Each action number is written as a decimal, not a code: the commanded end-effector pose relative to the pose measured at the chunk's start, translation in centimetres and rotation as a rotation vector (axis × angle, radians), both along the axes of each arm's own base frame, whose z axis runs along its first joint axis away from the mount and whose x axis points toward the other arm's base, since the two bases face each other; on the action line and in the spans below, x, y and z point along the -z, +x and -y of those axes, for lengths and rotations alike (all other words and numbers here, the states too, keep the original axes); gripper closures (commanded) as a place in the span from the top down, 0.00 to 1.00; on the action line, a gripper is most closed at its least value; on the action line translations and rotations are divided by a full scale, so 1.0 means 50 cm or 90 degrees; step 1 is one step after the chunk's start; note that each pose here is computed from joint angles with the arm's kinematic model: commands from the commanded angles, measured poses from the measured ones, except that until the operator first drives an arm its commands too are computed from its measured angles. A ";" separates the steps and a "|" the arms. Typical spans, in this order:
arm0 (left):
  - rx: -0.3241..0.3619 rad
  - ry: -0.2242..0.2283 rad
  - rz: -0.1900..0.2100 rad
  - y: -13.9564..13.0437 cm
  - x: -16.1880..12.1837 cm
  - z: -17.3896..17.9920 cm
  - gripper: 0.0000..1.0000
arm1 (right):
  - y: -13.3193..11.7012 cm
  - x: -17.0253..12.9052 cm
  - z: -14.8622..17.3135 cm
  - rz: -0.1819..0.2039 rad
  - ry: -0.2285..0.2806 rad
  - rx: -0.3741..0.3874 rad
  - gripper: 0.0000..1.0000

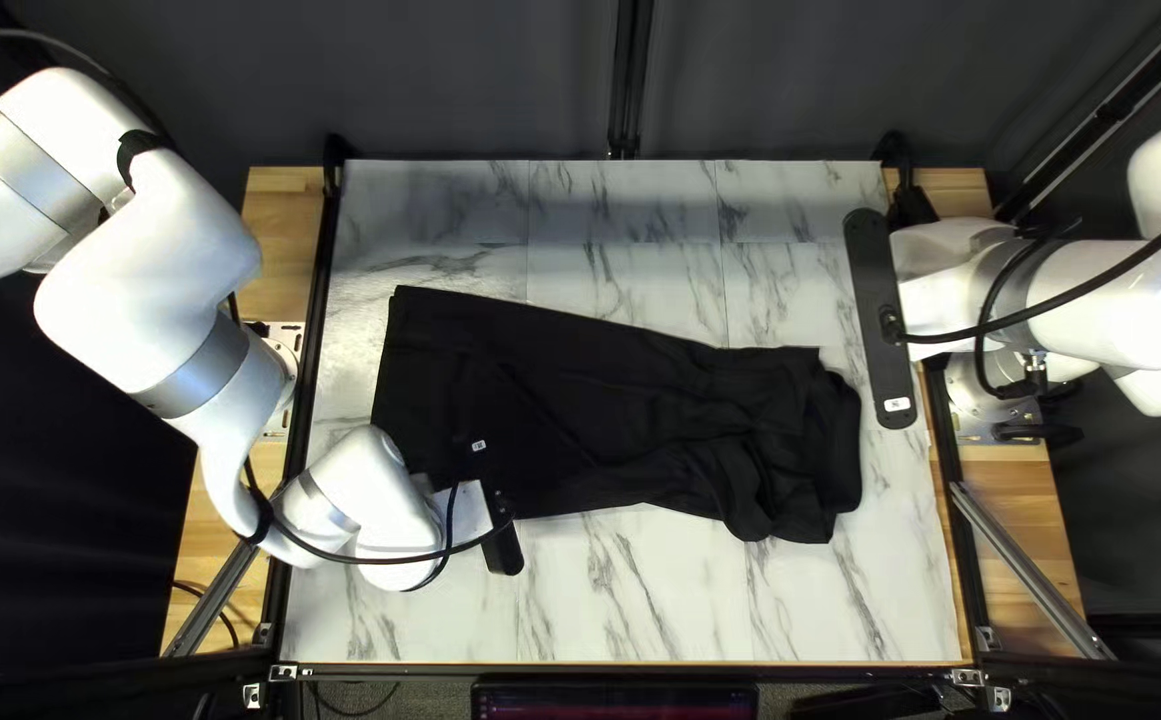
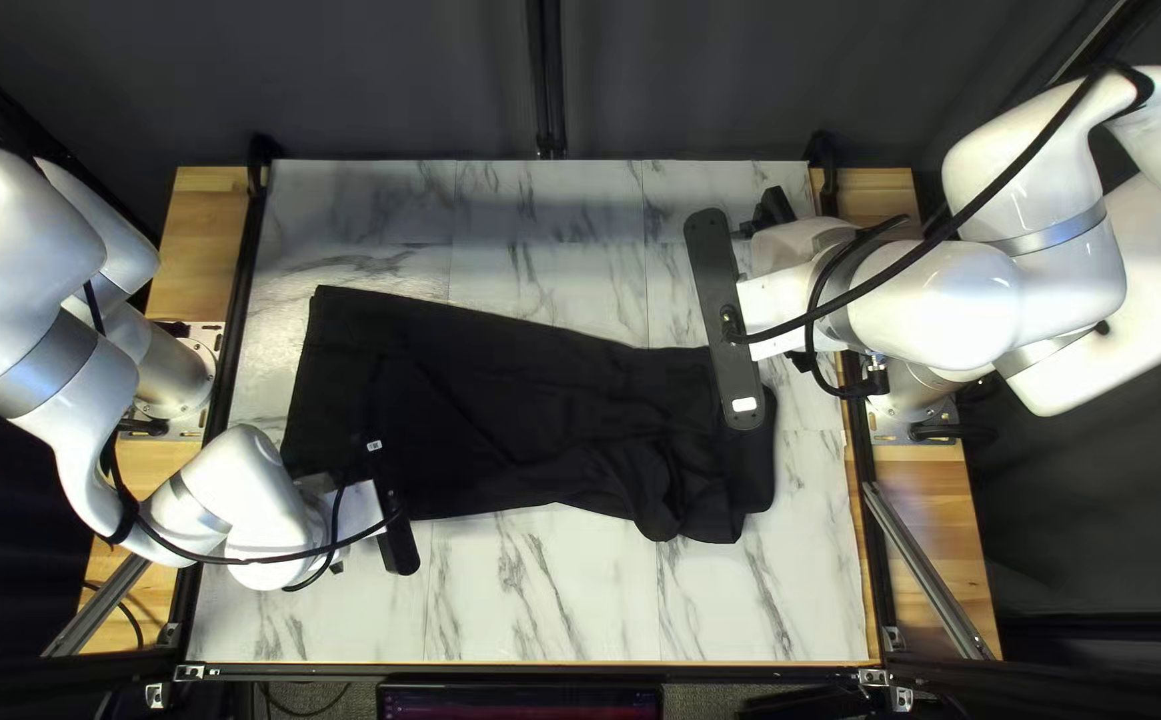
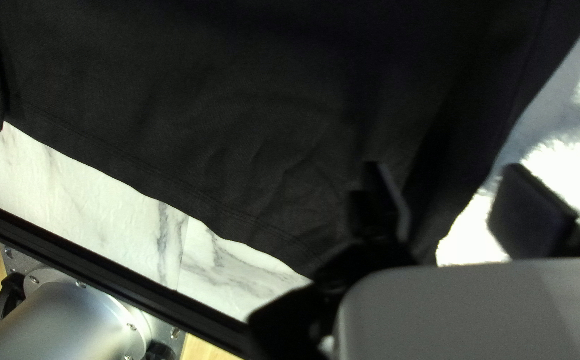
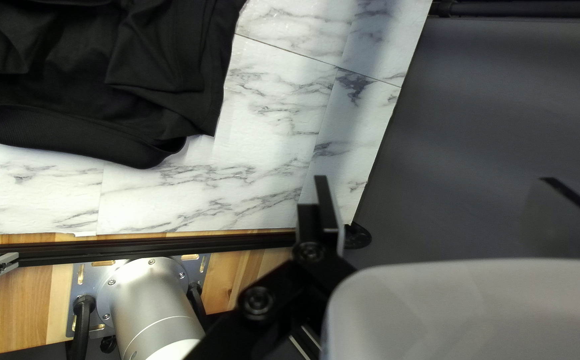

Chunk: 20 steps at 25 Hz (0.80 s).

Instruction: Fold t-shirt

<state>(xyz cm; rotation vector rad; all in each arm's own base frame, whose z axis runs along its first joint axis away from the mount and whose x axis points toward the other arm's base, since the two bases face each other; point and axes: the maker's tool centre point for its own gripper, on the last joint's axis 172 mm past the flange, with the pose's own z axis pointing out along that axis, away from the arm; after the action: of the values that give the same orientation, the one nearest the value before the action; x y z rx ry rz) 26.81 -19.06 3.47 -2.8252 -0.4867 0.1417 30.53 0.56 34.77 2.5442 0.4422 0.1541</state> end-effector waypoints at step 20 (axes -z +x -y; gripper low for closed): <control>-0.004 0.016 -0.066 -0.011 -0.118 -0.156 0.00 | 0.000 0.000 0.000 0.000 0.000 0.000 1.00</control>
<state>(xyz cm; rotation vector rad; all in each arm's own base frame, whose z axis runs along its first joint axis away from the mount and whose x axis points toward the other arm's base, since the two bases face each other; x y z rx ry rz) 26.44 -11.93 9.05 -2.7812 -0.4712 0.2701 30.53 0.56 34.77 2.5442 0.4422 0.1541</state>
